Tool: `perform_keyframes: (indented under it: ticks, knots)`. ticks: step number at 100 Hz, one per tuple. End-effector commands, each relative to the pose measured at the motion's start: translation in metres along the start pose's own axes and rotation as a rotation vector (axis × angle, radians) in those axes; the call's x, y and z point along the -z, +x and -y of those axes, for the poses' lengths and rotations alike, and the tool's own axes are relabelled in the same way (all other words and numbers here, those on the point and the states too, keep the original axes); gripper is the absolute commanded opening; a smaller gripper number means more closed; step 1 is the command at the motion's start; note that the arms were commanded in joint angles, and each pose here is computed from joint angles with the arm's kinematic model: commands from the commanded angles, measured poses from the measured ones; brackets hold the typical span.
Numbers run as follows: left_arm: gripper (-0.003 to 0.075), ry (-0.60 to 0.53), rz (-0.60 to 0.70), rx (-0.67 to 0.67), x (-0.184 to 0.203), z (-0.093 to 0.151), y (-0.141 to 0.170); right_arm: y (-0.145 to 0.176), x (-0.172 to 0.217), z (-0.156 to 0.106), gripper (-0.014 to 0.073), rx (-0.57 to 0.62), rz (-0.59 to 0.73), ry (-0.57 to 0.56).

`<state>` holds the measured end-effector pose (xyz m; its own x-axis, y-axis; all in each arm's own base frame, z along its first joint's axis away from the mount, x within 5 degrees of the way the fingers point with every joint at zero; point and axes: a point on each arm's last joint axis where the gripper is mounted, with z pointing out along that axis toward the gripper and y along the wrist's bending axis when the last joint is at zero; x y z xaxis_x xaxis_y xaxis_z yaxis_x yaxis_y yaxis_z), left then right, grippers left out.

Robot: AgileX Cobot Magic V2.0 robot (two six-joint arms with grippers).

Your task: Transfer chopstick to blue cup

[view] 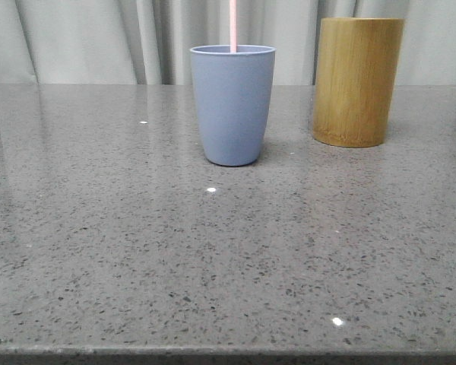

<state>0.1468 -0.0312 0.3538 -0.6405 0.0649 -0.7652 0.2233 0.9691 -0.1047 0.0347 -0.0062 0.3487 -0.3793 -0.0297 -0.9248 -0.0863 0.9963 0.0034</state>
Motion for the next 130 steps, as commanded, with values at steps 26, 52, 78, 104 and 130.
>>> perform_keyframes:
  ticks: [26, 52, 78, 104, 130]
  knots:
    - [-0.0019, 0.004, 0.086, 0.018, 0.006, 0.001, -0.010, -0.012, 0.003, 0.001, -0.0067, 0.010, 0.077, 0.010]
    - [-0.0019, -0.090, 0.256, -0.055, 0.007, -0.007, 0.009, -0.012, 0.003, 0.001, -0.0067, 0.010, 0.077, 0.010]
    - [-0.0019, -0.128, 0.646, -0.063, 0.010, -0.012, 0.081, -0.012, 0.003, 0.001, -0.0067, 0.010, 0.077, 0.010]
    - [-0.0019, -0.146, 0.872, -0.073, -0.006, -0.017, 0.157, -0.012, 0.003, 0.001, -0.0067, 0.010, 0.077, 0.010]
    - [-0.0019, -0.206, 0.834, -0.136, -0.014, -0.020, 0.167, -0.012, 0.003, 0.001, -0.0067, 0.010, 0.076, 0.010]
